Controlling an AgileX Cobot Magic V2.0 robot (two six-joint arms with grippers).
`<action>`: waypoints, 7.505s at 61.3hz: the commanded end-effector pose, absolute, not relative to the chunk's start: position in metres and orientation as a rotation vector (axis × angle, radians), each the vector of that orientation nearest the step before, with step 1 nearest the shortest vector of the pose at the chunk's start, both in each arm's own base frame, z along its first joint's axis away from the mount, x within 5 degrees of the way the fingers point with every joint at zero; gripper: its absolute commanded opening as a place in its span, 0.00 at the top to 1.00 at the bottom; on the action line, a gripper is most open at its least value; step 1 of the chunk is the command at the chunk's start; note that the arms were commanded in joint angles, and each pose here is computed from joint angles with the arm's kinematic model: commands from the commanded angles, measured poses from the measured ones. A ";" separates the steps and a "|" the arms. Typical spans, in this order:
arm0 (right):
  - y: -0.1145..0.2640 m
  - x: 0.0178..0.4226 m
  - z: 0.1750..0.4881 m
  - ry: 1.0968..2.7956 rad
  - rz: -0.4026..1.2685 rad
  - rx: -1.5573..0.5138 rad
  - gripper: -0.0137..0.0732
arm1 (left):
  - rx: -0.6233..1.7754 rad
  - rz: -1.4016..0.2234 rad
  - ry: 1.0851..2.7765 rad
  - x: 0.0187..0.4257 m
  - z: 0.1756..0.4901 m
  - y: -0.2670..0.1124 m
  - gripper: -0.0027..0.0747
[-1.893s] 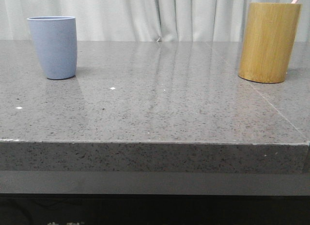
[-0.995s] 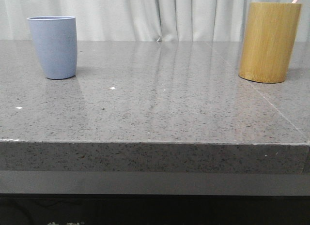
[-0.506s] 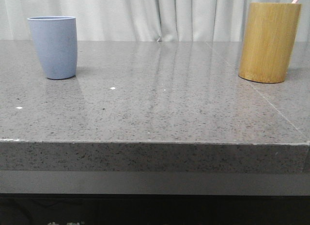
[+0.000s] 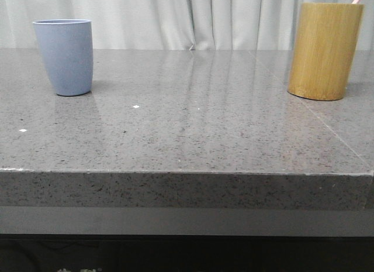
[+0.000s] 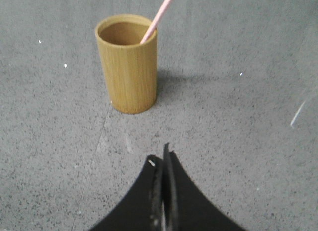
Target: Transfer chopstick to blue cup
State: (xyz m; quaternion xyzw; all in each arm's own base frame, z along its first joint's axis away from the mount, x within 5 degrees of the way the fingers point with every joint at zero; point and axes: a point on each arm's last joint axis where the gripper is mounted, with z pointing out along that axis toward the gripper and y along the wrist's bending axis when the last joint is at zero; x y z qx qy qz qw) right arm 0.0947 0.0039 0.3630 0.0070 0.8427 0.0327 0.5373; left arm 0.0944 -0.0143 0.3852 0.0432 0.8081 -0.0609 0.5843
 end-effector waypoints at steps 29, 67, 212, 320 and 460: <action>0.003 0.118 0.362 2.074 0.059 -0.014 0.11 | 0.101 -0.139 1.811 0.124 0.397 -0.016 0.37; 0.005 0.118 0.362 2.074 0.084 -0.011 0.13 | 0.386 -0.146 2.145 0.254 0.418 -0.067 0.26; 0.005 0.118 0.362 2.073 0.084 -0.011 0.13 | 0.841 -0.234 2.287 0.369 0.399 -0.249 0.99; -0.039 0.216 0.406 2.108 0.118 0.301 0.13 | 0.754 -0.296 2.000 0.264 0.531 -0.182 0.52; 0.035 0.227 0.557 1.671 0.360 -0.425 0.92 | 0.770 -0.436 2.062 0.116 0.450 -0.092 0.52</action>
